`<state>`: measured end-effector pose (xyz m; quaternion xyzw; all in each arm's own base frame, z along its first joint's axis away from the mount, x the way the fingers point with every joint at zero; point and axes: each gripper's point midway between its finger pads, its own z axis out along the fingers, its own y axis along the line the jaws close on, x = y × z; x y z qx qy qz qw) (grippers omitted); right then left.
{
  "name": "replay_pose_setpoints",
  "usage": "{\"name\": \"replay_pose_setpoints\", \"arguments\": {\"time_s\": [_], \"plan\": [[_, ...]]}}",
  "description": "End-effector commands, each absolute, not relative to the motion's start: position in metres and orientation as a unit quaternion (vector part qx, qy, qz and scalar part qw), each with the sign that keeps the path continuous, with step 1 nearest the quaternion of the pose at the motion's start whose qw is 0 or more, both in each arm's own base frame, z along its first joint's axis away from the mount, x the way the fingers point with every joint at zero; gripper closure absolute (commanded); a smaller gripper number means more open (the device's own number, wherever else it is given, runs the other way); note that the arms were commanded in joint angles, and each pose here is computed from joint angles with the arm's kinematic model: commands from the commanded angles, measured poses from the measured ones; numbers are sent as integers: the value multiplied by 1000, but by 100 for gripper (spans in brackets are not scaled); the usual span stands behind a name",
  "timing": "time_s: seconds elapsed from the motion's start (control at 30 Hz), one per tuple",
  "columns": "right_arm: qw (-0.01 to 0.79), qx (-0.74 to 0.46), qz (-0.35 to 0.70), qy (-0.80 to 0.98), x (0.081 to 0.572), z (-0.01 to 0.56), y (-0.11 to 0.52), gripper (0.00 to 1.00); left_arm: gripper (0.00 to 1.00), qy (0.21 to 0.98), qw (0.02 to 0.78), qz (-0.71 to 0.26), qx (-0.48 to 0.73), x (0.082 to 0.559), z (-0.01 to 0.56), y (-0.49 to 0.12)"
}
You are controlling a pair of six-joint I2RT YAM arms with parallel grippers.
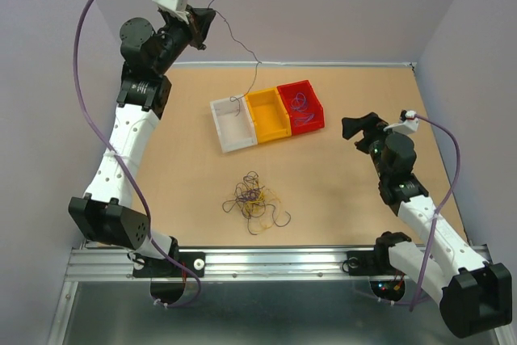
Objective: Untangle the cables
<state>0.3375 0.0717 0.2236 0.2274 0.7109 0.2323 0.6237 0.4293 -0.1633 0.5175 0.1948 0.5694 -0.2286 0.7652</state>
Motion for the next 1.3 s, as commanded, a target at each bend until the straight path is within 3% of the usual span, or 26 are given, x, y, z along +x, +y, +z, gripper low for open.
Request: {"name": "replay_pose_setpoints", "arguments": {"time_s": [0.0,0.37,0.7,1.07,1.27], "plan": [[639,212,245,697,336,228,74,0,100,526,795,-224,204,415,543,-163],[639,201,257,697,334,230,80,0,100,540,773,-224,246,400,494,-171],[639,190,269,695,333,231,85,0,100,586,752,-169,249,403,399,-165],[640,185,273,694,332,233,86,0,100,588,778,-66,212,397,407,-122],[638,180,277,695,332,232,89,0,100,622,737,-34,264,407,378,-123]]}}
